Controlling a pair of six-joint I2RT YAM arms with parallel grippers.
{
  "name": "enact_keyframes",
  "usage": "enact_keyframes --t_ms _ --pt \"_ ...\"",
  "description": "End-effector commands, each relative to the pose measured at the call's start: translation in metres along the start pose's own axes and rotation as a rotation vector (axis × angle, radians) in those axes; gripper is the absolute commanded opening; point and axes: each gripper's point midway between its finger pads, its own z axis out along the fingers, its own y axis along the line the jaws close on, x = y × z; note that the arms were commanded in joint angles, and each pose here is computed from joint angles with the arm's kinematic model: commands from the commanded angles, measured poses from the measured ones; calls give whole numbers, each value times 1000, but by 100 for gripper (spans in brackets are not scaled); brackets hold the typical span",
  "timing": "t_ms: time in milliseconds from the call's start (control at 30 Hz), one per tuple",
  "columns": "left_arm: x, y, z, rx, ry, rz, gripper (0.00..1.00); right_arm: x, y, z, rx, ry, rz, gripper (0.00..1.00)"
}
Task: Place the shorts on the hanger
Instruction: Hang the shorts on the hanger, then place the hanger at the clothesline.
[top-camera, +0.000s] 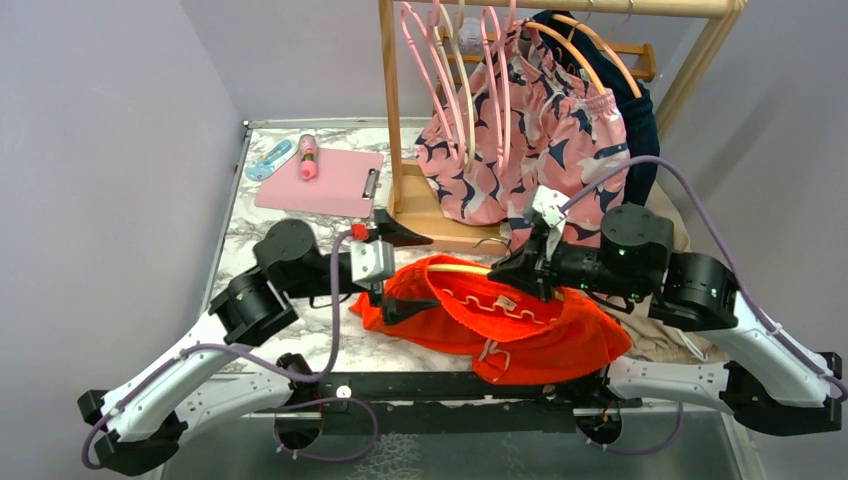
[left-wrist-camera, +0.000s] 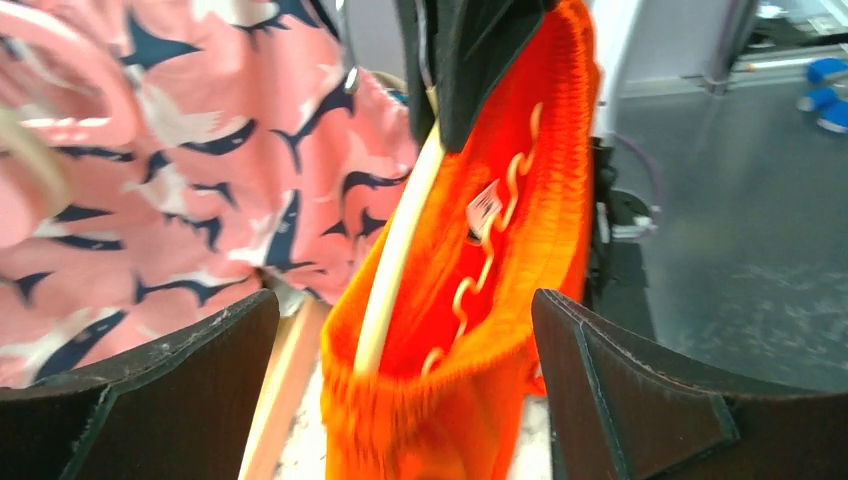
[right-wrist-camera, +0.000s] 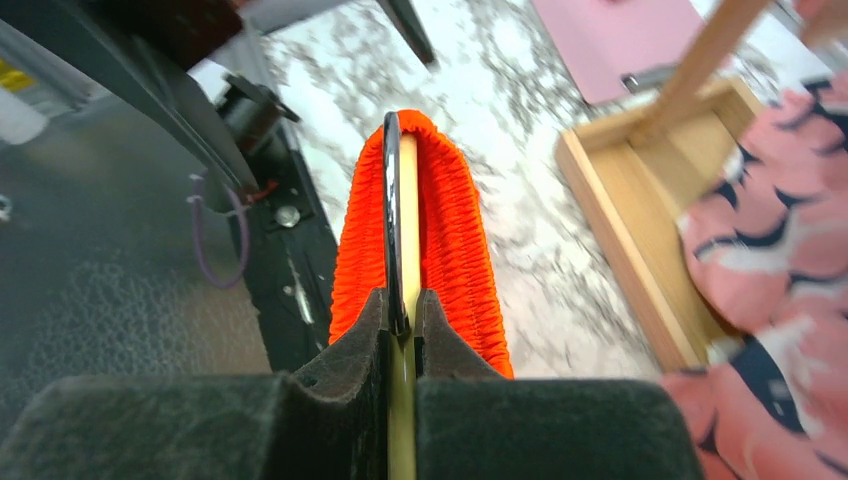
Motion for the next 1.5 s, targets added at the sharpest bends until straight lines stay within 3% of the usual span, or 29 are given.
enact_keyframes --t_ms 0,167,467,900,1200,1367,1467 --pt "-2 30 -24 -249 -67 60 99 13 -38 -29 248 53 43 1" --pt "22 42 -45 -409 -71 51 99 36 -84 -25 540 160 86 1" --pt "70 40 -62 -513 -83 -43 99 23 -130 -1 794 132 98 1" --pt "111 46 -61 -607 -142 -166 99 -14 -190 -7 858 -80 333 1" --pt "131 44 -65 -632 -96 -193 99 -50 -223 -13 908 -258 364 1" --pt "133 51 -71 -684 -100 -202 99 -74 -240 -14 943 -296 337 1" --pt "136 57 -80 -744 -87 -200 99 -108 -258 -25 1004 -342 276 1"
